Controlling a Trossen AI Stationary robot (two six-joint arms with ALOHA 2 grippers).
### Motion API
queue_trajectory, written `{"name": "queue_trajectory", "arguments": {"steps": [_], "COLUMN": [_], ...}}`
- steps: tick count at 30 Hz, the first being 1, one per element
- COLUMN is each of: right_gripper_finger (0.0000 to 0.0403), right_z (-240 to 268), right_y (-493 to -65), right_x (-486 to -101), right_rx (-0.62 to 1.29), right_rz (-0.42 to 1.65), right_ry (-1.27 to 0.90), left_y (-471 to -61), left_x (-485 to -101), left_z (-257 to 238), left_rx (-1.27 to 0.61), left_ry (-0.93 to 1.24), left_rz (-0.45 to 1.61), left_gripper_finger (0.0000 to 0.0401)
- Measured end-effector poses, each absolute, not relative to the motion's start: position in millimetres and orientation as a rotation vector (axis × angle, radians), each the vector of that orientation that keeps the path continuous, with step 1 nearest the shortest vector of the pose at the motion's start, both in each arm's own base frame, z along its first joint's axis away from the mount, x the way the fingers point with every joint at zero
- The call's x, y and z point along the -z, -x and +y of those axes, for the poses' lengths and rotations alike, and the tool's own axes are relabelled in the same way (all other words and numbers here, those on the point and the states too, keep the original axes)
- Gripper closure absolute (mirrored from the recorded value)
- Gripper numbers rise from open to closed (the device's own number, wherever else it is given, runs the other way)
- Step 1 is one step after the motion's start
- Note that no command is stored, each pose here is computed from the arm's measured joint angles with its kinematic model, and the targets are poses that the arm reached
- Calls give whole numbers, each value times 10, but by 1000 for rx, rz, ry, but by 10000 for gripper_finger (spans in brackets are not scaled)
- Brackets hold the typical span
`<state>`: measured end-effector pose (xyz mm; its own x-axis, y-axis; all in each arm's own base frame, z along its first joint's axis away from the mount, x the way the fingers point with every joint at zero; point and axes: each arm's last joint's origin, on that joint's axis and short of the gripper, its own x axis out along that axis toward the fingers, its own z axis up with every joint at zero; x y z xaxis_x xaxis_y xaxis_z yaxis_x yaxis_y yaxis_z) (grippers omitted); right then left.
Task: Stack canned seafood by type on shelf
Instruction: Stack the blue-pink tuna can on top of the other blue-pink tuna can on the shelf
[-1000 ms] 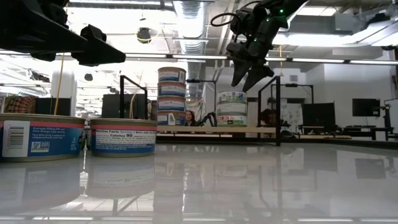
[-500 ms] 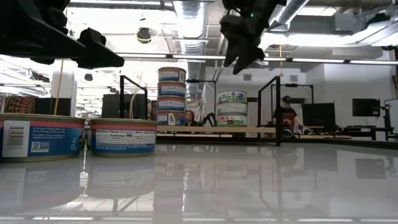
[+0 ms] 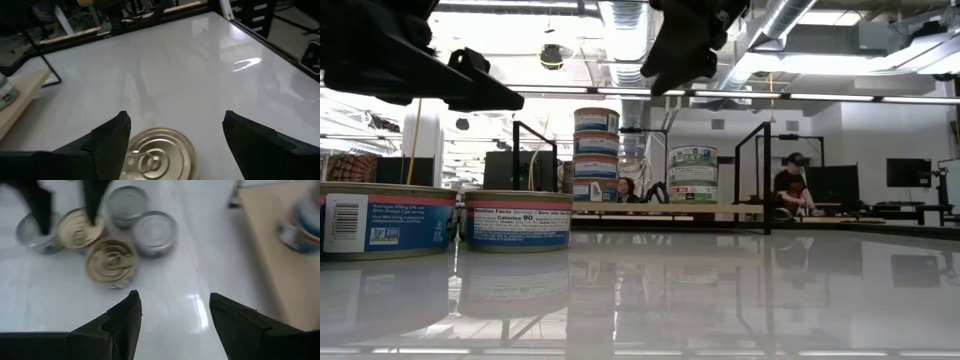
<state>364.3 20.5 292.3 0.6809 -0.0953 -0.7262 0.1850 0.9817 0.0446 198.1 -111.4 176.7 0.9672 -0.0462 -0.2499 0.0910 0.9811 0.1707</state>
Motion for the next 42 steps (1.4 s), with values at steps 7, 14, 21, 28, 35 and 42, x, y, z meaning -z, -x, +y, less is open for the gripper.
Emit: {"name": "queue_trajectory", "arguments": {"steps": [7,14,21,28,35,42], "right_gripper_finger": [143,143,143,143,143,143], "right_z": [541,721,684,643,849,1095], "right_y": [-3677,-3652,-3508,-3334,-3163,-2998], "right_x": [-2716,-2545,-2235,-1874,-1672,-1748], "right_rx": [17,-54,-37,-7,43,189], "right_rz": [683,596,742,831,837,781], "right_ry": [13,76,70,33,58,192], "left_y": [-1980,-1971,-2034,-2392,-2684,-2946], "left_x": [-1760,-1729,-1741,-1889,-1950,-1834], "left_z": [-1099,-1082,-1004,-928,-946,-939], "left_rx": [23,-20,-71,-64,-41,-52], "left_ry": [-200,-196,-53,-30,-159,-263], "left_rz": [253,282,308,455,744,897], "left_gripper_finger": [99,99,99,99,99,99]}}
